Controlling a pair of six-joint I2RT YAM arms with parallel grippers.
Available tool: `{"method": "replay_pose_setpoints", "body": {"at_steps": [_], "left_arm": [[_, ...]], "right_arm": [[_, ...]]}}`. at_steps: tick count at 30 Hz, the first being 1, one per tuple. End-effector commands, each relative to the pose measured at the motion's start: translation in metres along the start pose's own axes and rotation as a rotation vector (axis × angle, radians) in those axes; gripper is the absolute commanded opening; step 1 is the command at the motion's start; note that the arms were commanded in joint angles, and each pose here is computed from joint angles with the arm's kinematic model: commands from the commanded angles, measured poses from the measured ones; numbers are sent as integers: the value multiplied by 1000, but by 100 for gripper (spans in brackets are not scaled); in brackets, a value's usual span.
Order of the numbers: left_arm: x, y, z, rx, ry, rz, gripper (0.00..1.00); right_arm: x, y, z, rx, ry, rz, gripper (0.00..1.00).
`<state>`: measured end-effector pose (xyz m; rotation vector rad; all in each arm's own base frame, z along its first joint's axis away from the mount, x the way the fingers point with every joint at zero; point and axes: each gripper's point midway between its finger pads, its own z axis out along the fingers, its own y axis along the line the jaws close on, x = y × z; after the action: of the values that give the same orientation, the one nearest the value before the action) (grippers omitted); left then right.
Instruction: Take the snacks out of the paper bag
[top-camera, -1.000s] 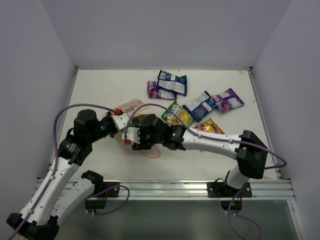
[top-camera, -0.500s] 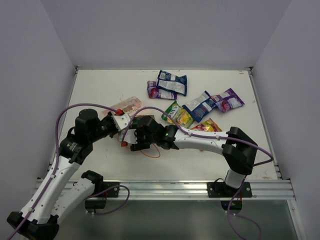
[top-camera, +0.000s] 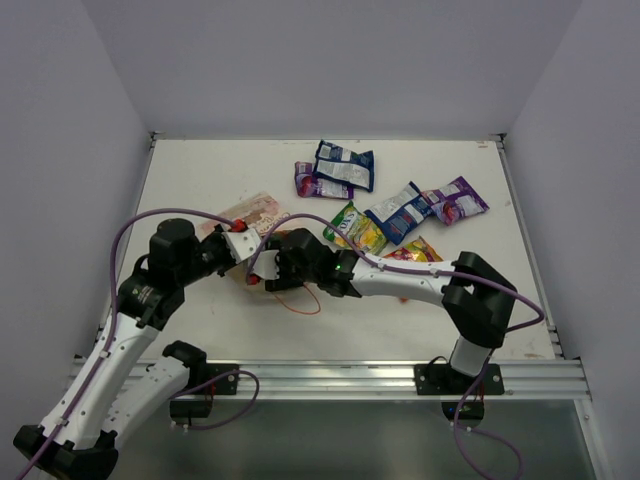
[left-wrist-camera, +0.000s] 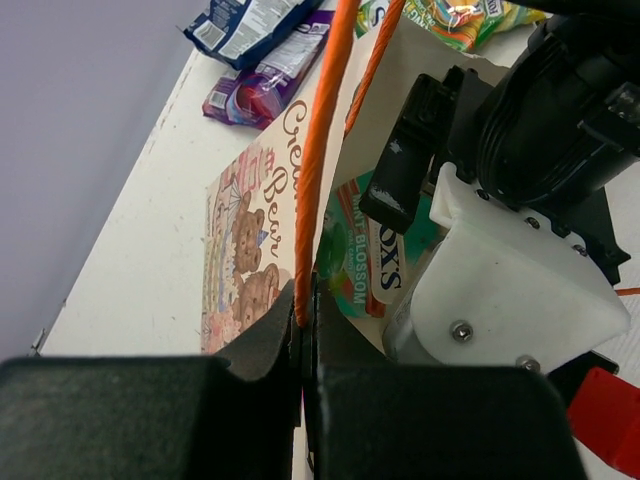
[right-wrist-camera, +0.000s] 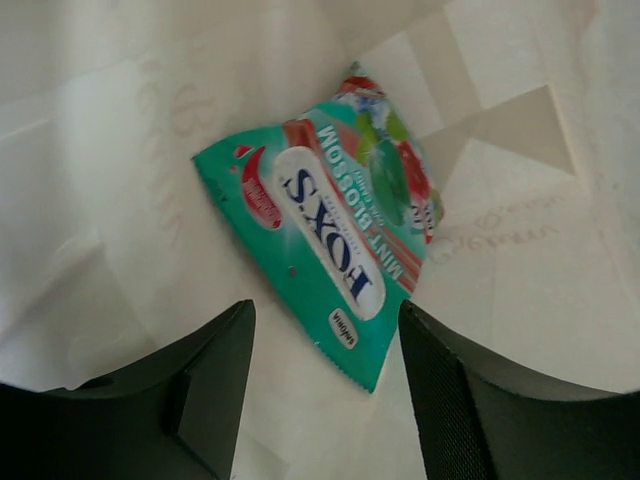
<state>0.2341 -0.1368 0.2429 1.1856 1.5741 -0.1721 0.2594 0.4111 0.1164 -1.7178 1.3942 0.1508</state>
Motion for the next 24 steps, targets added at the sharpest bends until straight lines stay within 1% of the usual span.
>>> {"method": "replay_pose_setpoints", "body": {"at_steps": [1, 4, 7, 10, 12, 14, 20, 24], "left_arm": [[-44, 20, -13, -54, -124, 65, 0], [-53, 21, -13, -50, -152, 65, 0], [-62, 27, -16, -63, -172, 73, 0], [-62, 34, -15, -85, -158, 73, 0], [-56, 32, -12, -79, -136, 62, 0], [-53, 31, -10, -74, -127, 59, 0], [-61, 33, -17, -87, -150, 69, 0], [-68, 32, -20, -70, -171, 72, 0]], "right_arm": [[14, -11, 9, 67, 43, -19, 63], [12, -11, 15, 68, 33, -33, 63], [19, -6, 19, 51, 56, -46, 63], [20, -4, 13, 55, 57, -34, 63], [13, -7, 3, 72, 18, -12, 63], [11, -8, -1, 82, 6, -11, 63], [31, 6, 12, 39, 75, -47, 64], [32, 9, 17, 39, 73, -41, 66]]}}
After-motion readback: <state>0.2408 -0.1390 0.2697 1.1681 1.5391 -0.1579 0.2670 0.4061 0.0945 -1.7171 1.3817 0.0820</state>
